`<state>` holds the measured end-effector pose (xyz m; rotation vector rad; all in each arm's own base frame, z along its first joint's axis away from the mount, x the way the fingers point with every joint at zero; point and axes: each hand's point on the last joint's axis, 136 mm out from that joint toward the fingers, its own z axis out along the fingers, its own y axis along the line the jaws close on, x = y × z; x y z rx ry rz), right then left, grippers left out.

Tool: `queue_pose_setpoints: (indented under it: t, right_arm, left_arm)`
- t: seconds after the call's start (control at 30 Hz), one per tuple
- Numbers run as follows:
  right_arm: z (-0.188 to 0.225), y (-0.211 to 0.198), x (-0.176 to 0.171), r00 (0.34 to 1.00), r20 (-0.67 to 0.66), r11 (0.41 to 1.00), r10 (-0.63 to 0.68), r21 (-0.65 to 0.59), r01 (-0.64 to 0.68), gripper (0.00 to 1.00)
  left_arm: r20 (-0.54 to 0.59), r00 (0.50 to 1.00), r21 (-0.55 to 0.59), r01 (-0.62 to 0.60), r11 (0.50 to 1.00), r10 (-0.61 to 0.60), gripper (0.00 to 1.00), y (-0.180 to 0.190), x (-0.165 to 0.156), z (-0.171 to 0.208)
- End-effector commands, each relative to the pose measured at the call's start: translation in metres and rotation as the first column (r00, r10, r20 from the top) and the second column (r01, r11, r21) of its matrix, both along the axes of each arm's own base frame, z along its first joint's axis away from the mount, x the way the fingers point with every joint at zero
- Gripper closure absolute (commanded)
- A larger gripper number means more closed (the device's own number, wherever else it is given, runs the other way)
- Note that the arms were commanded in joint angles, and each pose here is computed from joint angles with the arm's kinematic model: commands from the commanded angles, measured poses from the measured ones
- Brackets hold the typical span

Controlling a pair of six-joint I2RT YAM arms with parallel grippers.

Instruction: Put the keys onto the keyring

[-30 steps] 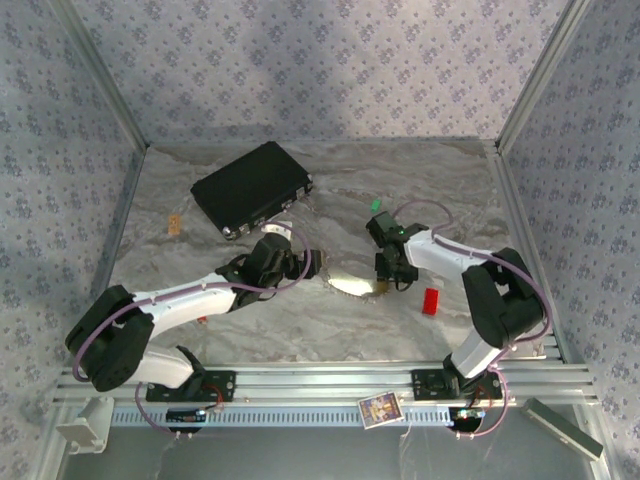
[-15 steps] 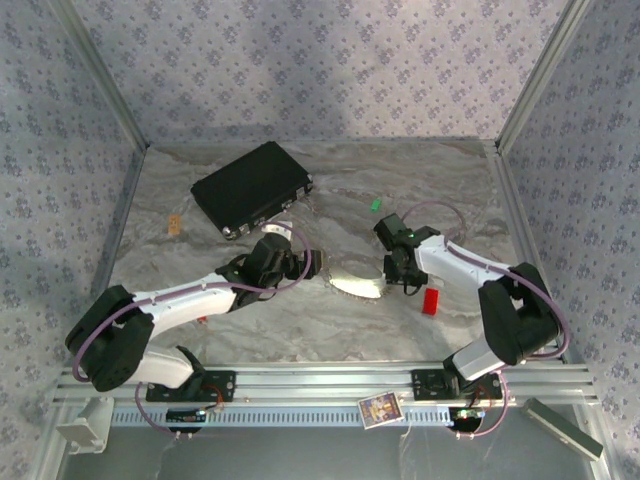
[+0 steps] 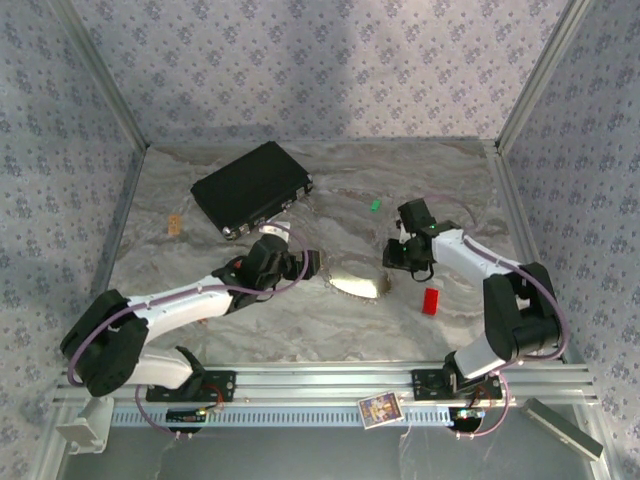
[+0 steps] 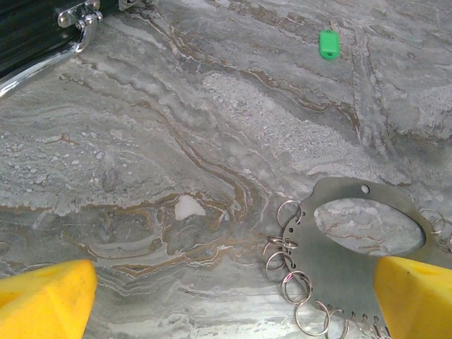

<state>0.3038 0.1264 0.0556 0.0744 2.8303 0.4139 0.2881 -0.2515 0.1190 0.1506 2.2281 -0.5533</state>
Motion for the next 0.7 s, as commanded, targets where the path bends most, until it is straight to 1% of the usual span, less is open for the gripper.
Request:
queue_pose_setpoints:
  t: [0.0, 0.1, 0.27, 0.43, 0.57, 0.67]
  right_arm:
    - [-0.008, 0.008, -0.003, 0.993, -0.023, 0.992, 0.112, 0.067, -0.111, 0.68]
    - [-0.016, 0.001, -0.003, 0.993, -0.047, 0.992, 0.11, 0.06, -0.107, 0.67]
    - [-0.027, 0.004, -0.004, 0.987, -0.09, 0.989, 0.133, 0.071, -0.127, 0.67]
    - [-0.033, 0.009, -0.004, 0.982, -0.107, 0.985, 0.158, 0.083, -0.15, 0.67]
    - [-0.035, 0.012, -0.003, 0.979, -0.107, 0.983, 0.171, 0.091, -0.161, 0.69]
    - [-0.034, 0.013, -0.001, 0.978, -0.102, 0.981, 0.181, 0.09, -0.172, 0.72]
  left_arm:
    - [0.031, 0.999, -0.005, 0.012, 1.0, -0.012, 0.0, -0.001, -0.001, 0.008]
    - [0.032, 0.999, -0.004, 0.012, 1.0, -0.012, 0.0, -0.001, -0.001, 0.008]
    - [0.032, 0.999, -0.011, 0.012, 1.0, -0.012, 0.0, -0.002, 0.0, 0.009]
    - [0.034, 0.999, -0.007, 0.012, 1.0, -0.012, 0.0, -0.002, 0.0, 0.01]
    - [0.035, 0.999, -0.007, 0.011, 1.0, -0.011, 0.0, -0.002, 0.0, 0.01]
    - [0.037, 0.999, -0.009, 0.008, 1.0, -0.007, 0.0, -0.002, 0.001, 0.011]
